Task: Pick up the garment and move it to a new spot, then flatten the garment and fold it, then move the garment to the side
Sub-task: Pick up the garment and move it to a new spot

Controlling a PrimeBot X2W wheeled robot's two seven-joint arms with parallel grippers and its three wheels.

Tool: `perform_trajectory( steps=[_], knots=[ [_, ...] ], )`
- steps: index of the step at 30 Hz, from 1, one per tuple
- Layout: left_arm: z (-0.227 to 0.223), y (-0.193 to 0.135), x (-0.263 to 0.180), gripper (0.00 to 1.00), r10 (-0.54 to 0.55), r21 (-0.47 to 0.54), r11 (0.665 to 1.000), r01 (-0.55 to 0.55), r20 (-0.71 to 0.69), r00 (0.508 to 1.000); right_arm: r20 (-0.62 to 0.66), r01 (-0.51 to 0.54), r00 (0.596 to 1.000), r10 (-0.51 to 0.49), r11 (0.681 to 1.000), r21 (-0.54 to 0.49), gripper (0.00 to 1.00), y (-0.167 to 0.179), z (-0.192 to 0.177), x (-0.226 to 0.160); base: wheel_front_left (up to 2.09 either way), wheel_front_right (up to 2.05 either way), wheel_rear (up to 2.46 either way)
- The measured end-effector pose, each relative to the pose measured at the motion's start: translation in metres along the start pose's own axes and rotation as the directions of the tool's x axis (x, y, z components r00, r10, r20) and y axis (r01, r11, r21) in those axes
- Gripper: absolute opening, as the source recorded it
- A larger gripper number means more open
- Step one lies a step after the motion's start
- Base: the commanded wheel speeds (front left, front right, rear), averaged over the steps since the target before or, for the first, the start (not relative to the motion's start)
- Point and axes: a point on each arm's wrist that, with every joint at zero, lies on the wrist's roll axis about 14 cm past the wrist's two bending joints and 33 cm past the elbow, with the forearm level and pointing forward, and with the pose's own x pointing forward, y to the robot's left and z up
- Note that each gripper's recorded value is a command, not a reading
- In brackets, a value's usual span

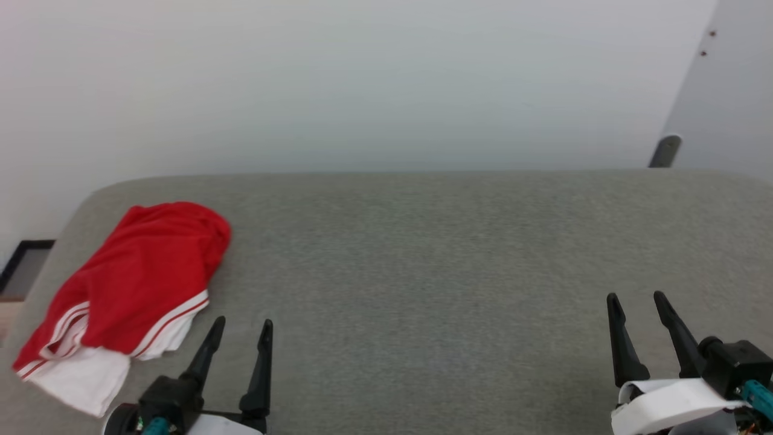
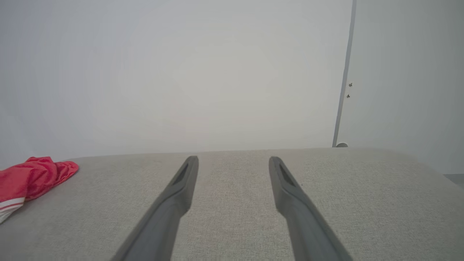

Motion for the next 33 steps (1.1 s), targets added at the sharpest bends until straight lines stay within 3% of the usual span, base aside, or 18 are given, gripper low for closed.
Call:
perform_trajectory(
  steps=[6,12,15,20,24,33],
  knots=[
    [0.007,0.037,-0.011,1.0,0.098,0.034,0.995,-0.097,-0.002,0.995,-0.013,-0.089,0.996,0.089,0.996,0.021,1.0,0.029,-0.006,0.012,0.0,0.0,0.0],
    [0.02,0.081,-0.04,1.0,0.242,0.07,0.968,-0.242,0.014,0.97,-0.033,-0.227,0.973,0.229,0.973,0.045,1.0,0.079,-0.014,0.025,0.0,0.0,0.0],
    [0.027,0.104,-0.059,1.0,0.314,0.087,0.945,-0.314,0.021,0.949,-0.04,-0.303,0.951,0.305,0.951,0.058,1.0,0.107,-0.018,0.029,0.0,0.0,0.0],
    [0.042,0.137,-0.096,1.0,0.442,0.067,0.892,-0.446,0.063,0.895,-0.027,-0.455,0.889,0.458,0.888,0.069,1.0,0.167,-0.013,0.041,0.0,0.0,0.0],
    [0.047,0.149,-0.113,1.0,0.497,0.04,0.865,-0.5,0.072,0.865,-0.047,-0.511,0.856,0.515,0.857,0.07,1.0,0.187,-0.02,0.046,0.0,0.0,0.0],
    [0.074,0.163,-0.083,1.0,0.429,0.03,0.903,-0.429,0.001,0.903,-0.099,-0.518,0.847,0.523,0.852,0.072,1.0,0.184,-0.038,0.051,0.0,0.0,0.0]
  ],
)
